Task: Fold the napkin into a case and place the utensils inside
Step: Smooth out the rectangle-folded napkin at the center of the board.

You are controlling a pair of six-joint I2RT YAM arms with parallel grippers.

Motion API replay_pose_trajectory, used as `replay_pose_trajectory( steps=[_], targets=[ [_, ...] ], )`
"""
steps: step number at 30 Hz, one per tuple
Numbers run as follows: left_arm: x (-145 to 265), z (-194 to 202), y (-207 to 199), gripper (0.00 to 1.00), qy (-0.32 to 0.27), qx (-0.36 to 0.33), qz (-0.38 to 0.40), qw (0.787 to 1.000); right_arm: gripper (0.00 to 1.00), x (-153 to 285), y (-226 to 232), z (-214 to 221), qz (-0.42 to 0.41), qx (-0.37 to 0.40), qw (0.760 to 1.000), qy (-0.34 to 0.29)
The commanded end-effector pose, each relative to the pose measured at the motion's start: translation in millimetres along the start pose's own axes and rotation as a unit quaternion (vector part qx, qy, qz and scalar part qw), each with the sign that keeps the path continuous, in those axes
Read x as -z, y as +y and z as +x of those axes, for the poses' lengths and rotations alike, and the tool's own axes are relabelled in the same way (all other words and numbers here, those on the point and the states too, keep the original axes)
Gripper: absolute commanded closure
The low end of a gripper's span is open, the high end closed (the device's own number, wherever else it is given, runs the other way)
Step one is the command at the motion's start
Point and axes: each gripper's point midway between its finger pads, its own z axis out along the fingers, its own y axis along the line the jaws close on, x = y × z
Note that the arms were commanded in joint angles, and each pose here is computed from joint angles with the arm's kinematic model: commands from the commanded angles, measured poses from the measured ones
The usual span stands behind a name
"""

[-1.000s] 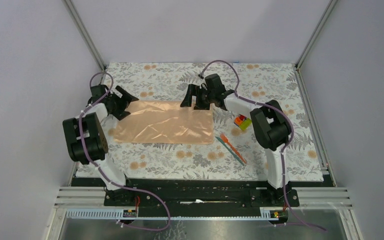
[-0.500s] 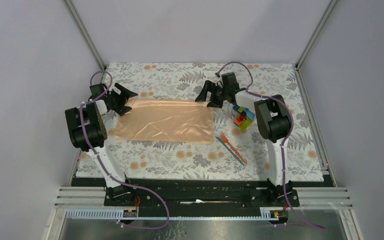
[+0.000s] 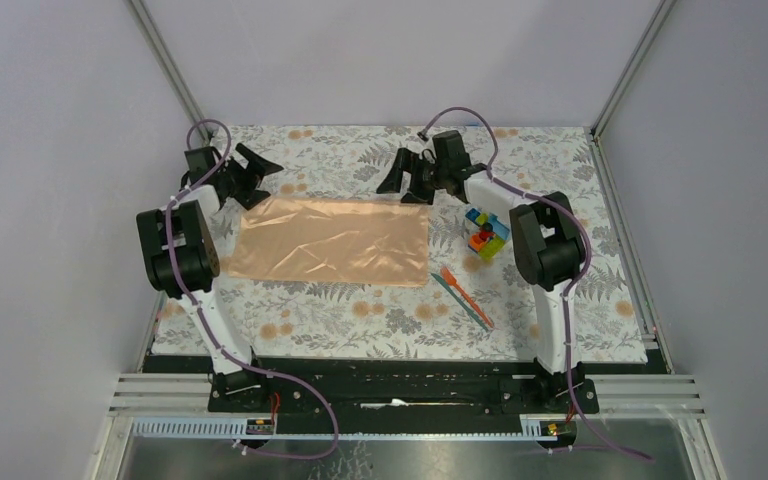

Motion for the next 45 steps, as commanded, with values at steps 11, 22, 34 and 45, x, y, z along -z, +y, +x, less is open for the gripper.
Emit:
replay_pose_trajectory(
  steps=[11, 22, 34, 45],
  targets=[
    [-11, -34, 63, 0.01, -0.022, 0.014, -0.035, 0.999, 0.00, -14, -51, -2, 0.026, -0.025, 0.999, -0.007],
    [-19, -33, 81, 0.01, -0.018, 0.019, -0.039, 0.999, 0.00, 8, -120, 4, 0.154, -0.006, 0.988, 0.001],
    [19, -61, -24, 0.01, -0.035, 0.009, 0.092, 0.995, 0.00, 47, -30, -40, 0.096, 0.031, 0.994, -0.036],
    [-12, -51, 20, 0.01, -0.014, 0.032, 0.057, 0.998, 0.00, 14, -7, -18, 0.022, 0.005, 1.000, -0.005]
  ],
)
